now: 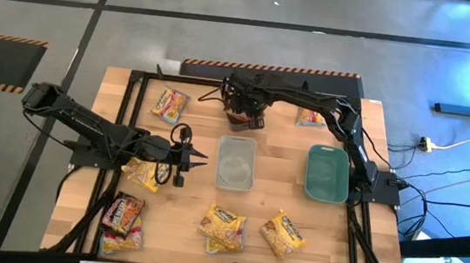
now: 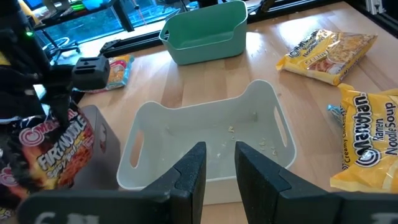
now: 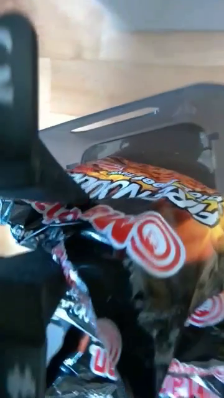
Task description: Sort Maruchan noodles
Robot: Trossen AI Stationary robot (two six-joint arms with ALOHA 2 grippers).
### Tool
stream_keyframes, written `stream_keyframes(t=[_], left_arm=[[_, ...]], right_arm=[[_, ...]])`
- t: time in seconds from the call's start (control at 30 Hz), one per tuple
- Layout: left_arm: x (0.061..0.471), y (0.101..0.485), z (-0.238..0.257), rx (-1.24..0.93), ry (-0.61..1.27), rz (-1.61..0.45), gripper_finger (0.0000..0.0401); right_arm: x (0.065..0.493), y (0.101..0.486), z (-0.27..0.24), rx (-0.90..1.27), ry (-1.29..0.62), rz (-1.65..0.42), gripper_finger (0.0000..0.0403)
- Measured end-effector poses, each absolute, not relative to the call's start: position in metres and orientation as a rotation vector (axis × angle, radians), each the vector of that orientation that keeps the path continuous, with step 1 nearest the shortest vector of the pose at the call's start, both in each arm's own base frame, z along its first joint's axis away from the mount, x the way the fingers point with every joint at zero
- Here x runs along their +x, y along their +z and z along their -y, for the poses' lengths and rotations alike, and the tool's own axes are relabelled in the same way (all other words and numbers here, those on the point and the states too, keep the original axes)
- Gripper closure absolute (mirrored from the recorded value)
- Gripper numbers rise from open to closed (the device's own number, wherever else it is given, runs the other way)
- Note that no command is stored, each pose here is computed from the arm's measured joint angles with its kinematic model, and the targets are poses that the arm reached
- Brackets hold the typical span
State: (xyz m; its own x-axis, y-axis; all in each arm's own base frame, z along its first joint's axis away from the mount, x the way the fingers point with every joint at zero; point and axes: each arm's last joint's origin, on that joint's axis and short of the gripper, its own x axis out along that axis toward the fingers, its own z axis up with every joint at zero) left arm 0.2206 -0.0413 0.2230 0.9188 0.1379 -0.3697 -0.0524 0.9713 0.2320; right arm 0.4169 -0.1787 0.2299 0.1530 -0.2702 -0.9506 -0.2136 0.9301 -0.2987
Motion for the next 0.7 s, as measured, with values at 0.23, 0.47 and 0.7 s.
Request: stream_keyframes(t=[0.23,0.47,0.7], left_arm=[[0.221,0.223,0.041,0.222,0.101,-0.394,0.0322],[0.221,0.223,0.041,0.222,0.104,-0.394,0.0322],[0.221,0.223,0.041,0.222,0.104,-0.394,0.0322]], right_arm=[[0.42,0.243,0.176,-0.43,-0.074,-1.409,0.0193],[0.424,0.249,0.173,-0.38,-0.06,-1.346,0.0213],[0.423,0.245,0.173,-0.34,-0.022,-1.339,0.0367]])
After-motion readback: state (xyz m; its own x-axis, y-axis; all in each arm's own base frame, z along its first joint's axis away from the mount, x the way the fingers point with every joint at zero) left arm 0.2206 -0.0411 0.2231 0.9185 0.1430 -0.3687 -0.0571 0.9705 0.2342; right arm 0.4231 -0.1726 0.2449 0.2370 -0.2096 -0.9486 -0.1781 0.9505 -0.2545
